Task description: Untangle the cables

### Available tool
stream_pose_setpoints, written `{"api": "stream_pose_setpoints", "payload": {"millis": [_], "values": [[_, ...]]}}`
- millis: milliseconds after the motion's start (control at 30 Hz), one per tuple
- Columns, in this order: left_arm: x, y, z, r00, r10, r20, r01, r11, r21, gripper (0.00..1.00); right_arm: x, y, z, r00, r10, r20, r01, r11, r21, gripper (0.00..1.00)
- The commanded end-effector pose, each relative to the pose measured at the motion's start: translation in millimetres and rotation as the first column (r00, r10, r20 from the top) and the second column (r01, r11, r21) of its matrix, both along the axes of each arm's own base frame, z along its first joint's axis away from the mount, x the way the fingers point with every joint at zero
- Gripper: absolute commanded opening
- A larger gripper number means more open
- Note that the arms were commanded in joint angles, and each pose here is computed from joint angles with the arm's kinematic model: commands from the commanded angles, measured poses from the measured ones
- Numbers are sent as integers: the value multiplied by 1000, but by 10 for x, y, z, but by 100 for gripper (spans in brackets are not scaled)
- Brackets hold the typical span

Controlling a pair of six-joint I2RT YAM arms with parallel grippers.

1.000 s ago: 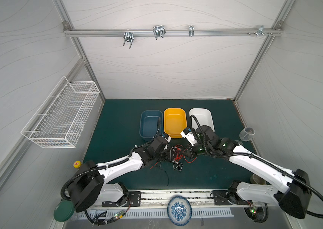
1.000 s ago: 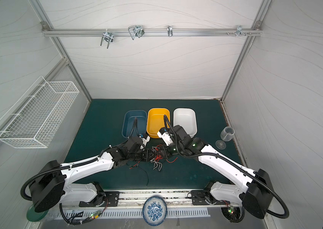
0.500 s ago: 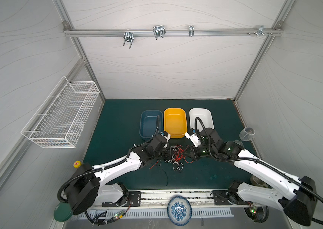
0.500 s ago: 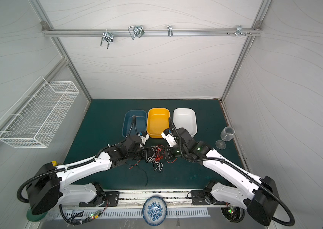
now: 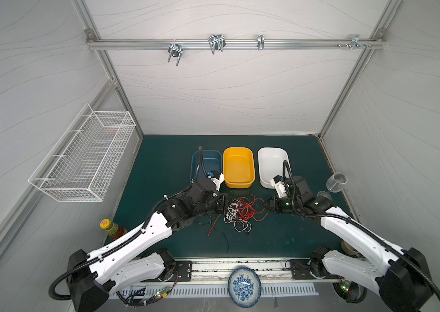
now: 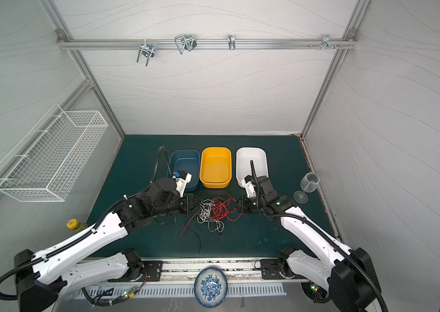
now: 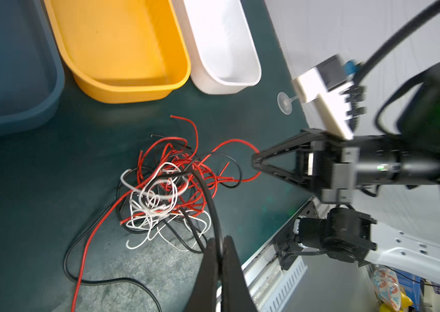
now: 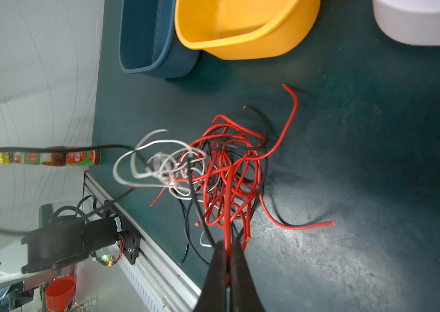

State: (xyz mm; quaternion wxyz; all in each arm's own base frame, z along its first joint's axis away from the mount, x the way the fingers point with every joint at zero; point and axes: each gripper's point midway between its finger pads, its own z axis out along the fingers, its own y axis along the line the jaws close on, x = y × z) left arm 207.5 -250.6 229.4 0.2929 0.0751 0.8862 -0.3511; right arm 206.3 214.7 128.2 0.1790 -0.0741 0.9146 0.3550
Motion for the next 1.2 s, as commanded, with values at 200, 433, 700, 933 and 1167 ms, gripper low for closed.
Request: {"api": "stream_pose_setpoints", "payload": {"millis": [200,433,700,933,1167], "values": [[-1,118,914,994,21,106,-18,999,-32,0,94,4,-232,1000,-15,-26,15,999,-33,0],[27,258,1297,984,48,171,-47,999,-6,0,93,15,-307,1000,6,-23,-7,999,-38,0],[27,319,1981,961,58,271,-44,997,-60,0,90,5,-266,1000,19,13,-18,999,-35,43],[22,193,2307,955,26,295,8,994,-113,0,83,-14,50,992,36,117,-35,999,-8,64],[120,140,2376,949,24,314,2,997,-83,0,-83,124,629,953,107,284,-146,982,121,66]]}}
